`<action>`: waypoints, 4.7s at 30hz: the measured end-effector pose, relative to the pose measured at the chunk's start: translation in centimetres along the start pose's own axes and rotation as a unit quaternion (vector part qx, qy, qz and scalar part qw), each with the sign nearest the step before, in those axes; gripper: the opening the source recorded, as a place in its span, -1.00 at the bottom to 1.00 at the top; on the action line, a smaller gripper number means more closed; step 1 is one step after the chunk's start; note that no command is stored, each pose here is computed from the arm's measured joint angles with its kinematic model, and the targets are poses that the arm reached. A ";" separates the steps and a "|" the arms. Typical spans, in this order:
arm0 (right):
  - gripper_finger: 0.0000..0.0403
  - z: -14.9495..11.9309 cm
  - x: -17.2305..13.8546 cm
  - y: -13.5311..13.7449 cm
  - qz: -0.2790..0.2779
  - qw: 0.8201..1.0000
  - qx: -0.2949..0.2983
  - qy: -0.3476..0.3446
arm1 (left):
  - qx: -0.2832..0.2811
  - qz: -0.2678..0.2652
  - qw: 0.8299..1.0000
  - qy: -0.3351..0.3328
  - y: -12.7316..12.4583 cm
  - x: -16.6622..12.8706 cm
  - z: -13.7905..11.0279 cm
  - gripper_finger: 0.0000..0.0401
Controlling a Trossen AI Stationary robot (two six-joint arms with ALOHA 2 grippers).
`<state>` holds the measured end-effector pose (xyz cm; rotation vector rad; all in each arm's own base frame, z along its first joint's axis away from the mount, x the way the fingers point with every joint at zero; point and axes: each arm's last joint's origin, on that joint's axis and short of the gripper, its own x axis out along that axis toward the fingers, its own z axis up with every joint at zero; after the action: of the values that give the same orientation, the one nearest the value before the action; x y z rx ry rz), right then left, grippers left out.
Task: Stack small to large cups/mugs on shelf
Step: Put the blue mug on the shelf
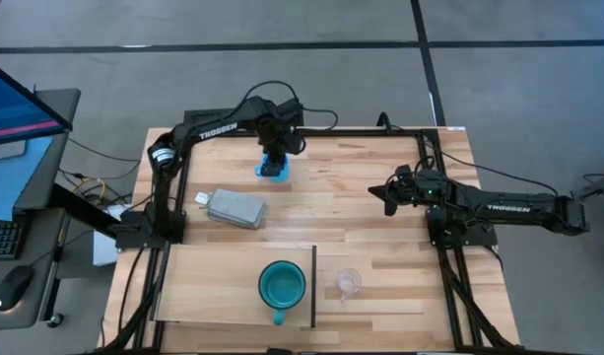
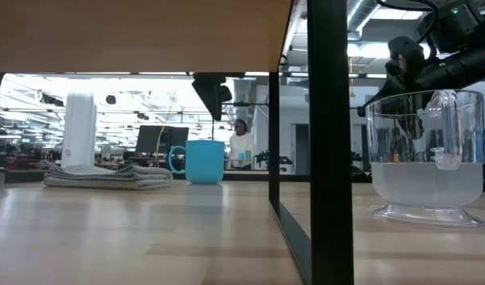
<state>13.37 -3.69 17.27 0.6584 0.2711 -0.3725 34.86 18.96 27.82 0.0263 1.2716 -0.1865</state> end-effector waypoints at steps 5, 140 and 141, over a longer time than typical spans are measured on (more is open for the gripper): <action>-0.87 0.0 0.0 0.0 0.000 1.000 0.000 0.000 | 0.009 0.001 1.000 -0.011 -0.6 -2.7 -1.0 -0.39; -0.87 0.2 0.0 0.1 0.006 1.000 0.023 -0.014 | 0.085 0.119 0.989 -0.029 -3.2 5.1 -0.2 -0.29; -0.87 0.2 0.0 0.1 0.006 1.000 0.023 -0.014 | 0.085 0.121 0.989 -0.019 -3.3 5.5 -0.2 -0.29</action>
<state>13.46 -3.73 17.54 0.6987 0.2318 -0.3768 35.74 15.10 22.81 0.3213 1.2005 -0.0848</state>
